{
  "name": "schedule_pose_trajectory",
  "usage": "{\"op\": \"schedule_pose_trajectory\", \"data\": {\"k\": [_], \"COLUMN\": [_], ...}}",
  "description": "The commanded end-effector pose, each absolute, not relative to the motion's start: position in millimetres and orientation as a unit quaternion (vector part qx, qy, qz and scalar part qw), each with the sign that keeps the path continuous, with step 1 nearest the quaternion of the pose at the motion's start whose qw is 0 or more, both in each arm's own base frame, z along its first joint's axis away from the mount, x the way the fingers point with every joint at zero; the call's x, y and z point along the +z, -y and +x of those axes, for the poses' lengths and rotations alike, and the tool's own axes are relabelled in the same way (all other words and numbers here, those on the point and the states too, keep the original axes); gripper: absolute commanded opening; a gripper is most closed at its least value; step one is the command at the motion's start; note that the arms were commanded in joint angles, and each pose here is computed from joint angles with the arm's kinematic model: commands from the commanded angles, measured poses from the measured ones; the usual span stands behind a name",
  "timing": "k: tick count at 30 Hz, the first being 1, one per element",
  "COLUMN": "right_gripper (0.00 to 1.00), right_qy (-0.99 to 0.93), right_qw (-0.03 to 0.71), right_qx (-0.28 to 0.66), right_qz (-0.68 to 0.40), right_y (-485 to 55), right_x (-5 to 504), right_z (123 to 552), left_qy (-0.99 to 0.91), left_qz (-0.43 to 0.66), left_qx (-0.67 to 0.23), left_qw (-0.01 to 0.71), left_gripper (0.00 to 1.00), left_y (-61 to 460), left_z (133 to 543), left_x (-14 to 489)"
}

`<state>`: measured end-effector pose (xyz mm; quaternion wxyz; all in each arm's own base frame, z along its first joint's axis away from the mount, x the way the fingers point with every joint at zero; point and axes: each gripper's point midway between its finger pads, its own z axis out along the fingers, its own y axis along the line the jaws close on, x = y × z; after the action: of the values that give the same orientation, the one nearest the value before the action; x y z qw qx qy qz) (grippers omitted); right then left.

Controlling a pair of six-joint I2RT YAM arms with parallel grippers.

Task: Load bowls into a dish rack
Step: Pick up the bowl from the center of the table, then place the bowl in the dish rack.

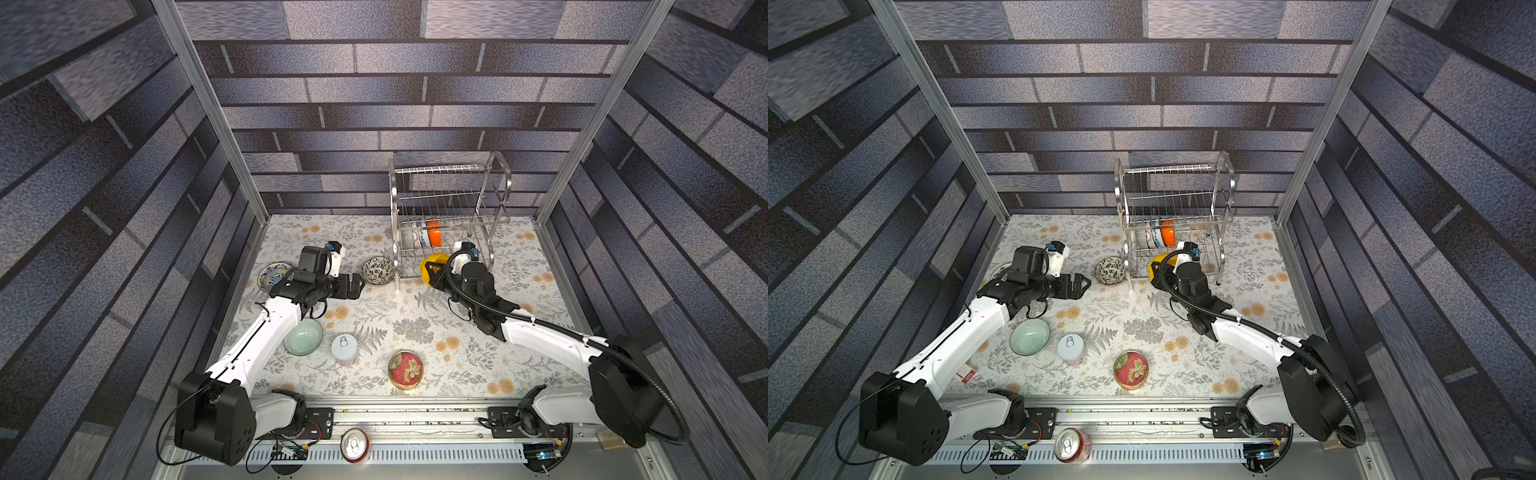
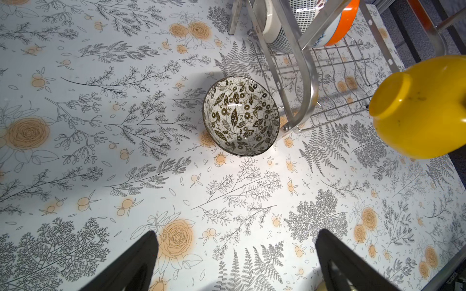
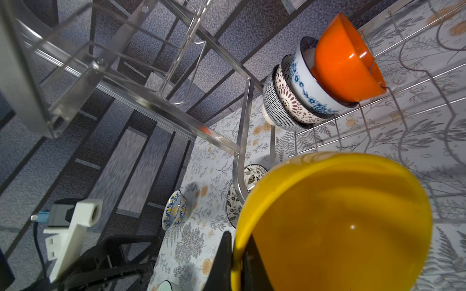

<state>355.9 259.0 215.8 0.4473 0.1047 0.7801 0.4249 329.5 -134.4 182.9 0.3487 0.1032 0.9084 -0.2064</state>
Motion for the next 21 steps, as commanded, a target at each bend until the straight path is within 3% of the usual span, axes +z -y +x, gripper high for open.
{"op": "schedule_pose_trajectory", "data": {"k": [1,21], "right_gripper": [0.09,0.08], "right_qy": [-0.716,-0.664], "right_qw": [0.454,0.415], "right_qx": [0.515,0.598], "right_qz": [0.132,0.171], "right_y": [-266.0,-273.9], "right_x": [254.9,248.3], "right_z": [368.9,418.0], "left_qy": [-0.897,-0.894], "left_qz": [0.124,0.130], "left_qx": [-0.215,-0.217], "left_qw": [0.367,0.371], "left_gripper": [1.00,1.00], "left_y": [138.9,141.2], "left_z": [324.5,323.6], "left_x": [192.1,193.2]}}
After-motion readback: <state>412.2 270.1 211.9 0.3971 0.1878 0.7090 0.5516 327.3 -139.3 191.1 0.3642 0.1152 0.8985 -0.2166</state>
